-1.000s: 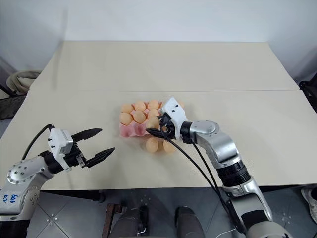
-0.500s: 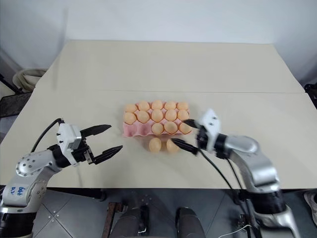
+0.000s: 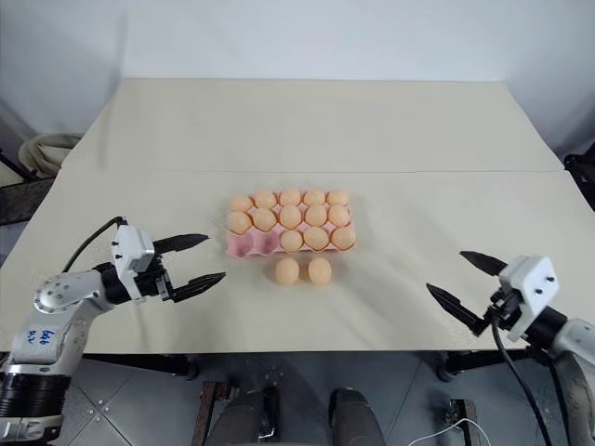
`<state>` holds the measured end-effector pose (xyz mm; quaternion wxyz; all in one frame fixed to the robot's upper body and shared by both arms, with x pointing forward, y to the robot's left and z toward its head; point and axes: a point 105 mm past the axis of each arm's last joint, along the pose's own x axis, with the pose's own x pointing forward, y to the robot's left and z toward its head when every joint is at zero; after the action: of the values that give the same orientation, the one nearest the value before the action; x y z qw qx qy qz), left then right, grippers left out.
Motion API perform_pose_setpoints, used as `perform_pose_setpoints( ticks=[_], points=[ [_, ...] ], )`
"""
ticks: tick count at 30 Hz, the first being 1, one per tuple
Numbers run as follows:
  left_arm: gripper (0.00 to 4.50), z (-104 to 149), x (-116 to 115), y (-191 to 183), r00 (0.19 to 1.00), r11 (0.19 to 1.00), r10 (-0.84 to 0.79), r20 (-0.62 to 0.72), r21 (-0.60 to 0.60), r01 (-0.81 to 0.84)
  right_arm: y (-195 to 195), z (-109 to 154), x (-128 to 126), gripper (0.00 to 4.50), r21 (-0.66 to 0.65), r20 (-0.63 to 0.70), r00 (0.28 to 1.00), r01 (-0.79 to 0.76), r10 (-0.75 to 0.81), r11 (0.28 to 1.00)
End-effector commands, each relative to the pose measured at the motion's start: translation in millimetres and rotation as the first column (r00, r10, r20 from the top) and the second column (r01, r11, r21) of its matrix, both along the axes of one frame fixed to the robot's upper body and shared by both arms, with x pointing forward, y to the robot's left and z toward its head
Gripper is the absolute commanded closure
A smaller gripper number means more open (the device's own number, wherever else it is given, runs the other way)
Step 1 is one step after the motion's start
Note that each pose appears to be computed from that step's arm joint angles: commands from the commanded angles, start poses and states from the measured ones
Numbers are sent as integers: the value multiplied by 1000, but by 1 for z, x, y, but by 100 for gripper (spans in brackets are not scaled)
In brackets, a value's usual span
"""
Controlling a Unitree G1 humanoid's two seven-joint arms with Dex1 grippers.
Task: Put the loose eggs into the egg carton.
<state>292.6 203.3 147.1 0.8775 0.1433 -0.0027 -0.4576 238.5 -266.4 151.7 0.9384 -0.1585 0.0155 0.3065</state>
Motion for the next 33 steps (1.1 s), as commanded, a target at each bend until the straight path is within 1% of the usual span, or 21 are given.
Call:
perform_pose_setpoints(
  ticks=[1, 3, 7, 9, 11, 13, 15, 17, 19, 21, 24, 27, 31, 33],
  points=[
    [0, 6, -4, 9, 1000, 1000, -4, 9, 11, 4, -1, 13, -2, 3, -28, 44, 999, -24, 25, 999],
    [0, 6, -6, 7, 1000, 1000, -21, -8, 5, 21, 6, 12, 1, 3, -12, 34, 998, -43, 44, 999],
    [0, 5, -9, 4, 1000, 1000, -25, 5, 14, 25, 43, 10, 5, 3, 46, -23, 985, -168, 169, 985],
    [0, 5, -11, 4, 1000, 999, -25, 9, 20, 25, 66, 14, 2, 3, 93, -46, 963, -260, 265, 961],
    [0, 5, -15, 6, 1000, 999, -24, 12, 30, 23, 86, 16, 0, 3, 102, -81, 939, -327, 335, 940],
    [0, 6, -17, 7, 1000, 999, -20, 12, 34, 20, 99, 13, 3, 3, 88, -129, 928, -341, 350, 936],
    [0, 7, -21, 8, 1000, 999, -24, -2, 30, 24, 117, 13, 5, 3, 111, -160, 908, -372, 386, 921],
    [0, 7, -25, 8, 999, 999, -39, -17, 35, 40, 132, 4, 14, 3, 86, -208, 904, -364, 374, 928],
    [0, 7, -28, 6, 999, 998, -43, -11, 44, 43, 143, -7, 26, 3, 73, -267, 905, -323, 330, 944],
    [0, 8, -28, 6, 999, 998, -38, -1, 47, 38, 150, -14, 31, 3, 66, -305, 902, -300, 305, 952],
    [0, 9, -30, 2, 999, 999, -36, 15, 42, 35, 169, -25, 43, 3, 67, -325, 901, -283, 289, 957],
    [0, 9, -34, -5, 999, 998, -44, 17, 35, 44, 179, -36, 54, 3, 53, -343, 906, -244, 248, 968],
    [0, 10, -35, -7, 999, 999, -40, 23, 25, 39, 186, -39, 60, 3, 55, -338, 911, -232, 237, 971],
    [0, 11, -35, -8, 999, 999, -36, 24, 22, 36, 189, -38, 62, 41, 62, -330, 913, -231, 239, 971]
  ],
)
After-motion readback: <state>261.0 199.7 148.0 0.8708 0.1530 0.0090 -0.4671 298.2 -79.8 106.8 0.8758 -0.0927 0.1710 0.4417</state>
